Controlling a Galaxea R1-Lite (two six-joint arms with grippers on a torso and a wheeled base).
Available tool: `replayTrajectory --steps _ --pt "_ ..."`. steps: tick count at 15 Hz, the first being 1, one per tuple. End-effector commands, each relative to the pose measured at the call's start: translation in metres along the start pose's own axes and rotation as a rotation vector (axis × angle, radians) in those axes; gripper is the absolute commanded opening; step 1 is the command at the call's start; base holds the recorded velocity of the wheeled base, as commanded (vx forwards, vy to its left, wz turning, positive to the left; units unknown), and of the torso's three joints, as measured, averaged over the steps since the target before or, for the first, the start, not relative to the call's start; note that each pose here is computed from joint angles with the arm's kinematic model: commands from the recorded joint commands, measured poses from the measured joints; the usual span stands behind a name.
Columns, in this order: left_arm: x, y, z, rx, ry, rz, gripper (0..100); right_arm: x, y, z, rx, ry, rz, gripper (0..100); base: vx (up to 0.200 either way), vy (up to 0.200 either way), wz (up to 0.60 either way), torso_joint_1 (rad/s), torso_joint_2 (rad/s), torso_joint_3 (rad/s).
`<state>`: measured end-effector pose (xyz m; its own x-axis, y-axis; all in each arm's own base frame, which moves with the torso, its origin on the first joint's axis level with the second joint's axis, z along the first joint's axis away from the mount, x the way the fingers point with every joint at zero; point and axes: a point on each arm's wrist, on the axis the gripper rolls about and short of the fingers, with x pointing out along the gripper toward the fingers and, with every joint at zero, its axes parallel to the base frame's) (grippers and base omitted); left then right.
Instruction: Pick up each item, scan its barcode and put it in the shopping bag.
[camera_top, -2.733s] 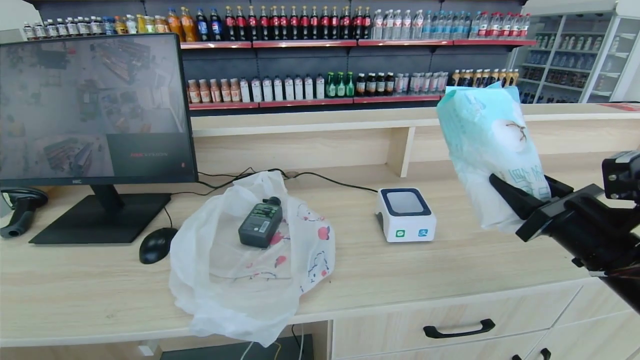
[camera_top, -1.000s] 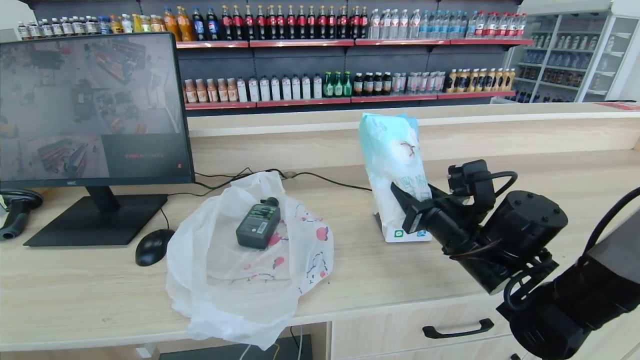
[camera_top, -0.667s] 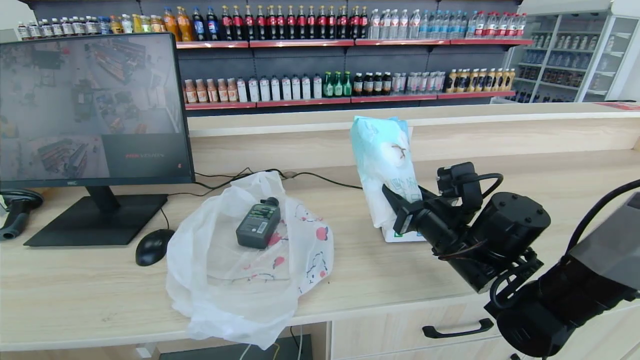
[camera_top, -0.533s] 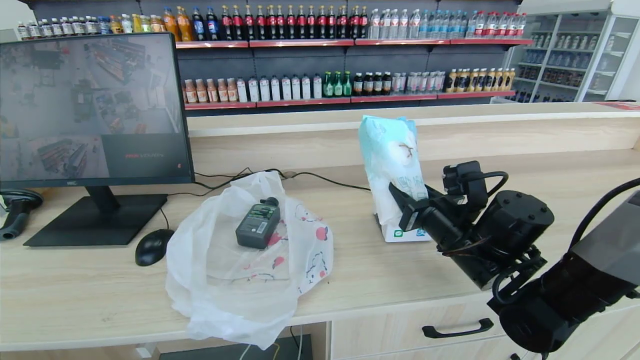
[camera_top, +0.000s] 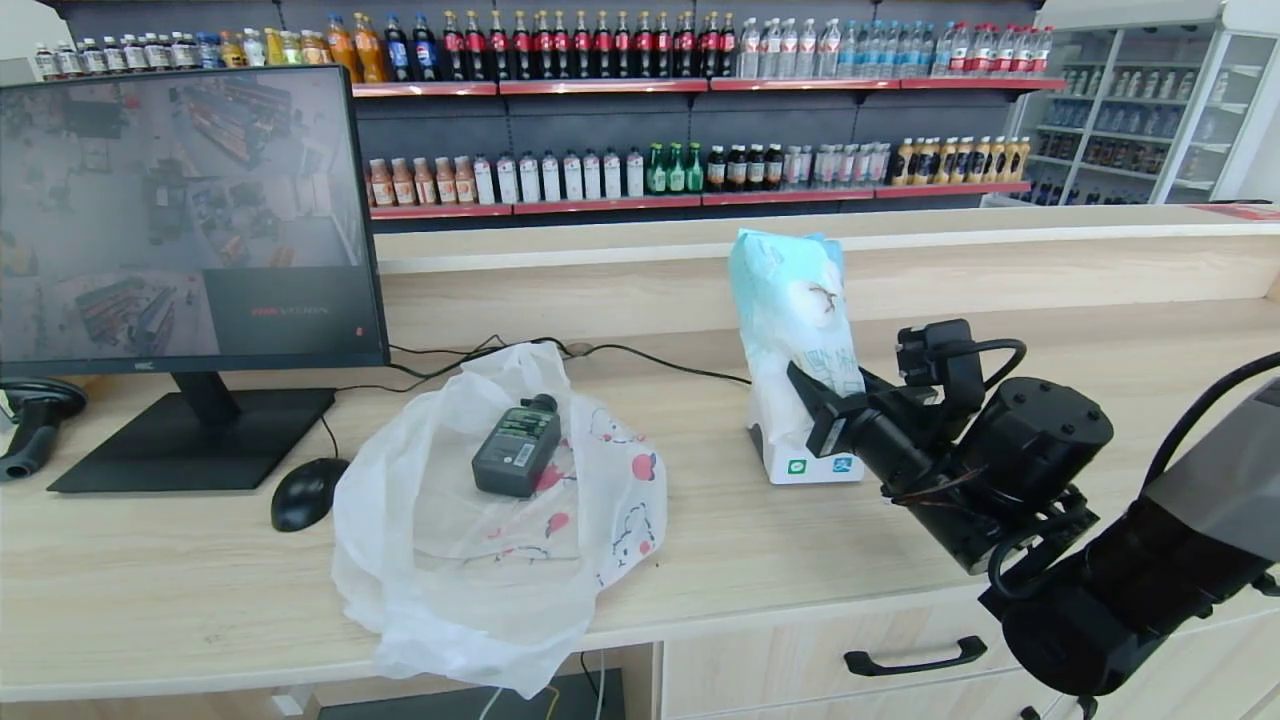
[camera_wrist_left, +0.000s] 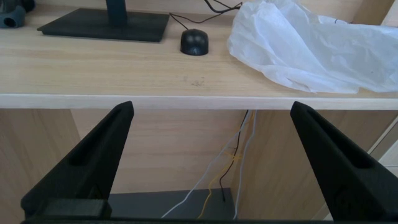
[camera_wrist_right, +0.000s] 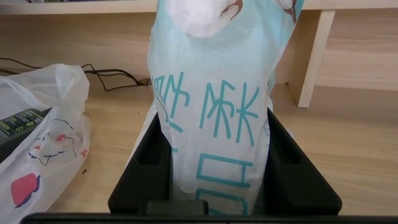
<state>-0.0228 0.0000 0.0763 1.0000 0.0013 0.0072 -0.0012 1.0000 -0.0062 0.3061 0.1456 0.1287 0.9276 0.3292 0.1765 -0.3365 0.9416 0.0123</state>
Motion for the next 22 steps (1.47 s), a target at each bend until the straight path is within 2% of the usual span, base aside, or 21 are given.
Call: replayTrajectory --steps 1,7,11,15,18,22 --pt "0.0 0.0 0.0 0.0 0.0 0.0 100 -0.002 0.0 0.003 -0.002 -0.006 -0.001 0 0.0 0.0 0.0 0.0 0.0 0.0" --pt "0.0 0.0 0.0 -0.002 0.0 0.0 100 -0.003 0.0 0.015 0.01 -0.042 0.004 0 0.0 0.0 0.0 0.0 0.0 0.0" --pt "0.0 0.0 0.0 -0.002 0.0 0.0 100 -0.017 -0.002 0.041 0.013 -0.102 0.014 0 0.0 0.0 0.0 0.0 0.0 0.0" --pt "0.0 0.0 0.0 0.0 0.0 0.0 100 -0.041 -0.002 0.06 0.008 -0.131 0.021 0 -0.2 0.0 0.0 0.006 0.01 0.001" --pt "0.0 0.0 0.0 0.003 0.0 0.0 100 -0.049 -0.003 0.063 0.009 -0.131 0.022 0 0.0 0.0 0.0 0.0 0.0 0.0" --pt "0.0 0.0 0.0 -0.002 -0.002 0.0 100 -0.053 -0.002 0.065 0.005 -0.131 0.026 0 0.0 0.2 0.0 0.01 0.0 0.001"
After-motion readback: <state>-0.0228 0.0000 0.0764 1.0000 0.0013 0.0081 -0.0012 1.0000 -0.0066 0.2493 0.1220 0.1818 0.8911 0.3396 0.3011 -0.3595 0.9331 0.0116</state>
